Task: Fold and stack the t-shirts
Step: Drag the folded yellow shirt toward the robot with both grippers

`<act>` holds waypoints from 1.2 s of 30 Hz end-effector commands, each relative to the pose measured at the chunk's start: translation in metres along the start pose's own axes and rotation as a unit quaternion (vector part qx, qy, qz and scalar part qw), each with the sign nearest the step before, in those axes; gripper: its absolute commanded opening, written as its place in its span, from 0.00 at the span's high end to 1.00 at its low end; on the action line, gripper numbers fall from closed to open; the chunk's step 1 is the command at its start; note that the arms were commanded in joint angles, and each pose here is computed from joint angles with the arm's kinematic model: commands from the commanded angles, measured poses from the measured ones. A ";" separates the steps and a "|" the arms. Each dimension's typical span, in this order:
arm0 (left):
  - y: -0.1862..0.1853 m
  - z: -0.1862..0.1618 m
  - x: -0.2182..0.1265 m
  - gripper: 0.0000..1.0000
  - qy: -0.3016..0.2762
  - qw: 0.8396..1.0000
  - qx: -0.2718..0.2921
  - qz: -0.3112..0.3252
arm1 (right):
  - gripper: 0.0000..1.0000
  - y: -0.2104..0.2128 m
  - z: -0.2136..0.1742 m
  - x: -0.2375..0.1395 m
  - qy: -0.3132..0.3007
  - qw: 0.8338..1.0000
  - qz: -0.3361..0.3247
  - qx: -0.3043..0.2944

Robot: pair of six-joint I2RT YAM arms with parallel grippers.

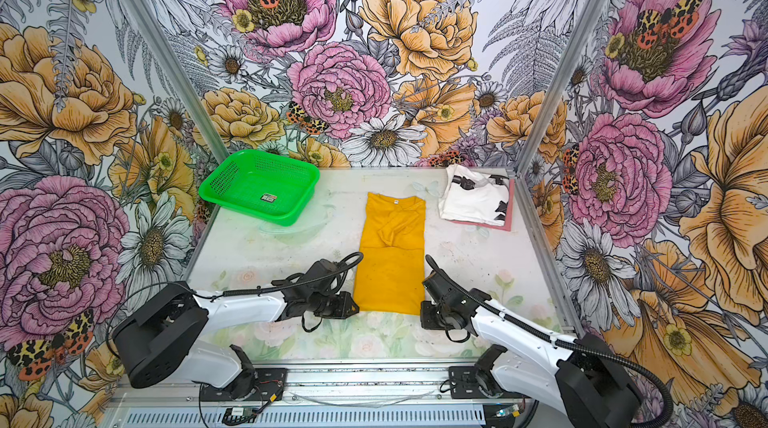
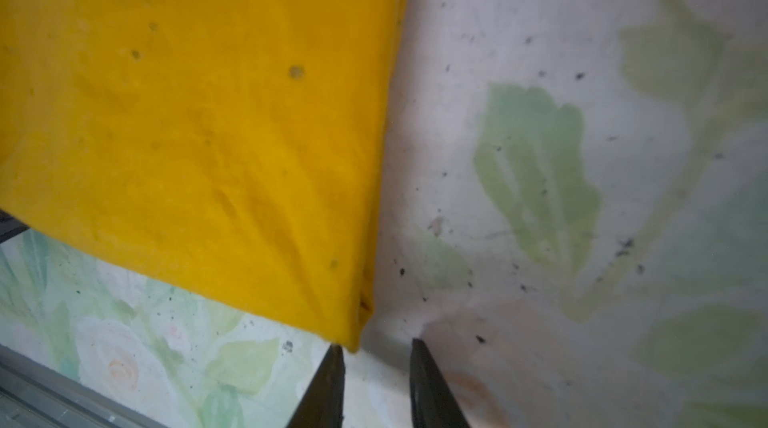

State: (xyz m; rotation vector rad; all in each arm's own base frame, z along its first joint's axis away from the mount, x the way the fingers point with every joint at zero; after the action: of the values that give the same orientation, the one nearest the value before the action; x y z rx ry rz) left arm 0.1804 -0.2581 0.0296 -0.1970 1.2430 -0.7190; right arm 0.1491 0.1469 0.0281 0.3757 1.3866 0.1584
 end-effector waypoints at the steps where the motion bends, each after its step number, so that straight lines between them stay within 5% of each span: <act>1: 0.007 -0.002 0.002 0.94 -0.001 1.000 0.001 0.021 | 0.84 0.011 0.008 -0.002 -0.009 1.000 0.007 -0.013; 8: 0.010 -0.006 -0.003 1.00 -0.007 1.000 0.002 0.028 | 1.00 0.016 0.005 -0.005 -0.010 1.000 0.017 -0.017; 27: -0.001 -0.077 -0.023 1.00 -0.011 0.999 0.005 0.036 | 1.00 0.034 -0.059 -0.003 0.023 0.996 0.035 -0.075; 36: -0.013 -0.062 -0.047 1.00 -0.045 0.998 0.019 0.034 | 1.00 0.054 -0.055 -0.023 -0.007 0.994 0.065 -0.084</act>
State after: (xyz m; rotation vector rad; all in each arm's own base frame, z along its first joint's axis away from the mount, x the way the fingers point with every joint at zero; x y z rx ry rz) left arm 0.1024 -0.2292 0.0427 -0.1585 1.1724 -0.7093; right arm 0.0853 0.1938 0.0443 0.2928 1.3868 0.3885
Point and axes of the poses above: each gripper's point midway between its finger pads, its own x axis out along the fingers, its own y axis along the line the jaws close on, z = x × y, the point moved 1 cm from there along -x, back along the fingers, and after that the axes turned 10 degrees about x, right-handed, at the moved point
